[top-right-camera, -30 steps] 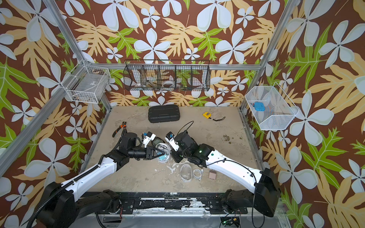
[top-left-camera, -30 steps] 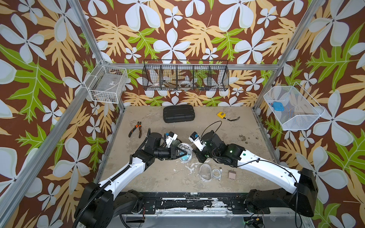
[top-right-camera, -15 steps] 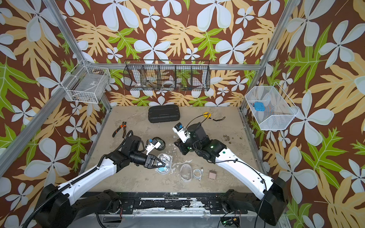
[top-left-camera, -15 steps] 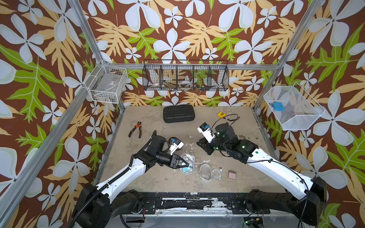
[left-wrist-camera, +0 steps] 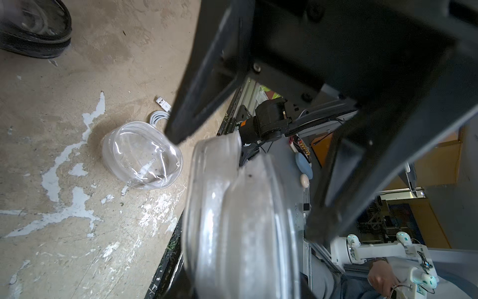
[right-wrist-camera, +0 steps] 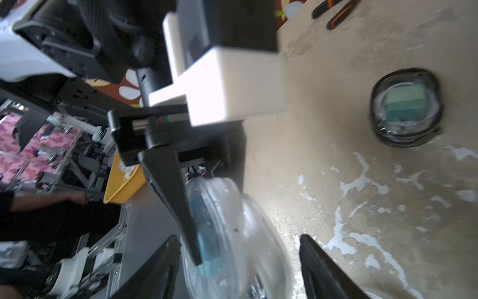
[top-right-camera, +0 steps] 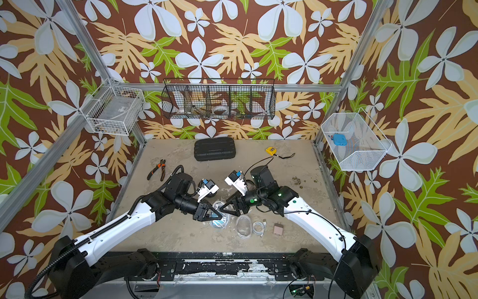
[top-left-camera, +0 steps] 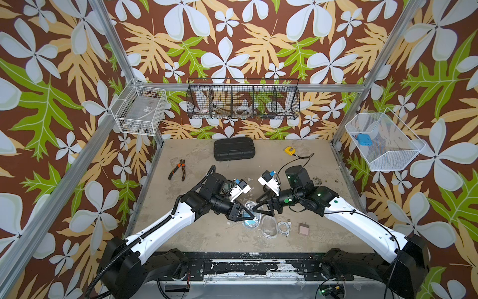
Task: Pack away charging kits
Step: Adjust the storage bag, then zip the zipper on the storage bag, then adjust the storage bag.
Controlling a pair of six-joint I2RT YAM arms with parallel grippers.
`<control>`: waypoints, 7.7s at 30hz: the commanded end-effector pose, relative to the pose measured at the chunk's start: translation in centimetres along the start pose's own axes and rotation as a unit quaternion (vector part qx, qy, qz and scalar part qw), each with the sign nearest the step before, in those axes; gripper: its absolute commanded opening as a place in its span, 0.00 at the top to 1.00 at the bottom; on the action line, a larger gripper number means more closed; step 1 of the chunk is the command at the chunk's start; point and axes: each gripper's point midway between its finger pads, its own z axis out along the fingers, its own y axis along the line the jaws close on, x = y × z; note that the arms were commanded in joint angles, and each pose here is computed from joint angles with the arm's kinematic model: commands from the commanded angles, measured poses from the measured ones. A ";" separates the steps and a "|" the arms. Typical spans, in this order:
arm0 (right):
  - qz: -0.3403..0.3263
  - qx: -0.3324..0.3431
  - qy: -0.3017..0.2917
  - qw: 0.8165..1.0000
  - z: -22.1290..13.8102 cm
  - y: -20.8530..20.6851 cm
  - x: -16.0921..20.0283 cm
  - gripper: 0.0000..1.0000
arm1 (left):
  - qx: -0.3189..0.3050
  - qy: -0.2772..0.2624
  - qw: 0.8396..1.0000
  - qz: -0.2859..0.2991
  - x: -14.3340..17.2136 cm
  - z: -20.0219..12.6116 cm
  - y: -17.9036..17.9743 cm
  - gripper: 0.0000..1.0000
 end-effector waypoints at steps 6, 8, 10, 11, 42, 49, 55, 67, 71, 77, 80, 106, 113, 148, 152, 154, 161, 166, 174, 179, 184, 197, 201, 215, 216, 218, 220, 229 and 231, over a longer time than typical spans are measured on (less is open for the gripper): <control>0.009 -0.055 0.001 0.998 0.6 1.3 0.8 0.63 | -0.009 0.009 1.000 0.026 -0.1 0.1 0.0 0.98; 0.014 -0.057 0.009 0.998 0.8 1.1 1.1 0.76 | -0.012 0.010 0.999 0.032 -0.2 0.0 -0.2 0.97; 0.020 -0.066 0.014 0.998 0.9 1.1 1.5 0.89 | -0.014 0.006 0.999 0.038 -0.4 -0.2 -0.4 0.96; 0.022 -0.071 0.013 0.997 0.9 1.3 1.5 1.00 | -0.016 0.004 0.999 0.041 -0.5 -0.3 -0.5 0.96; 0.282 -0.046 -0.345 0.894 -4.0 -1.4 -5.5 1.00 | 0.100 -0.410 0.898 -0.121 -7.1 -7.6 -2.3 0.32; 0.261 -0.024 -0.353 0.898 -3.8 -0.9 -6.3 1.00 | 0.097 -0.411 0.894 -0.151 -7.2 -6.8 -1.0 0.38; 0.249 -0.029 -0.334 0.909 -2.5 0.2 -5.9 1.00 | 0.101 -0.442 0.879 -0.151 -8.0 -8.0 -1.3 0.60; 0.132 0.104 -0.275 0.947 -4.6 1.3 -4.9 0.63 | 0.084 -0.445 0.876 -0.165 -8.1 -9.1 -1.7 0.78; 0.077 0.152 -0.223 0.960 -4.9 1.3 -4.1 0.70 | 0.058 -0.422 0.883 -0.194 -8.0 -8.7 -0.9 0.80; -0.001 0.148 -0.180 0.972 -3.2 3.4 -5.0 0.77 | 0.060 -0.418 0.878 -0.226 -7.9 -8.5 -0.4 0.82; -0.015 0.164 -0.159 0.974 -2.0 3.3 -5.1 0.76 | 0.062 -0.420 0.875 -0.234 -8.2 -8.5 -0.3 0.82; -0.005 0.198 -0.134 0.971 0.3 0.7 -4.6 0.69 | 0.049 -0.414 0.875 -0.246 -8.4 -8.4 -0.1 0.82; 0.002 0.220 -0.119 0.968 1.2 -0.7 -4.5 0.72 | 0.059 -0.413 0.877 -0.237 -8.5 -8.5 -0.7 0.82; -0.098 0.470 -0.160 0.862 -4.9 -6.4 -8.5 1.00 | 0.055 -0.239 0.943 -0.227 -4.4 -6.2 -0.5 1.00; -0.127 0.362 -0.115 0.916 -2.1 -4.1 -8.6 1.00 | 0.025 -0.223 0.957 -0.185 -4.2 -7.2 -0.1 1.00; -0.122 0.306 -0.088 0.940 -2.1 -2.9 -7.7 0.86 | -0.006 -0.218 0.964 -0.151 -4.5 -7.8 0.5 1.00; -0.102 0.202 -0.086 0.970 -6.8 2.3 -6.9 0.44 | -0.028 -0.146 0.988 -0.048 -4.7 -7.1 0.1 1.00; -0.112 0.124 -0.071 0.983 -5.1 4.3 -7.8 0.41 | -0.011 -0.087 0.996 0.018 -4.1 -4.9 -1.9 1.00; -0.119 0.055 -0.009 0.991 -2.6 4.5 -6.0 0.46 | -0.021 -0.035 0.998 0.054 -2.4 -3.9 -2.8 1.00; -0.110 0.017 0.011 0.994 -2.4 5.4 -3.7 0.46 | -0.027 -0.024 0.998 0.053 -2.6 -3.7 -2.3 1.00; -0.090 0.061 0.042 0.993 -1.8 2.6 -1.4 0.60 | -0.017 -0.026 0.998 0.062 -3.2 -3.8 -2.9 1.00; -0.088 0.005 0.038 0.995 -1.1 3.8 -1.4 1.00 | -0.029 -0.028 0.997 0.067 -3.5 -3.8 -2.6 0.89; -0.079 -0.015 0.034 0.996 -1.3 4.8 -1.2 1.00 | -0.022 -0.051 0.996 0.075 -4.2 -4.7 -3.5 0.60; 0.089 -0.066 -0.106 0.988 -1.5 5.9 -6.1 1.00 | 0.120 -0.362 0.924 -0.028 -6.2 -10.7 -6.4 0.14; 0.097 -0.064 -0.111 0.987 -1.5 5.7 -6.4 1.00 | 0.116 -0.374 0.920 -0.030 -6.2 -10.9 -6.2 0.14; 0.111 -0.058 -0.121 0.985 -1.4 5.3 -6.7 1.00 | 0.107 -0.399 0.910 -0.035 -6.4 -11.2 -5.7 0.14; 0.117 -0.058 -0.115 0.985 -1.1 5.1 -6.7 1.00 | 0.108 -0.421 0.900 -0.036 -6.7 -11.9 -5.6 0.15; 0.142 -0.005 -0.117 0.983 0.0 3.1 -6.9 1.00 | 0.107 -0.389 0.912 -0.073 -7.6 -9.9 -4.3 0.27; 0.145 0.004 -0.131 0.981 0.1 3.1 -7.2 1.00 | 0.102 -0.390 0.911 -0.089 -7.5 -9.7 -3.6 0.32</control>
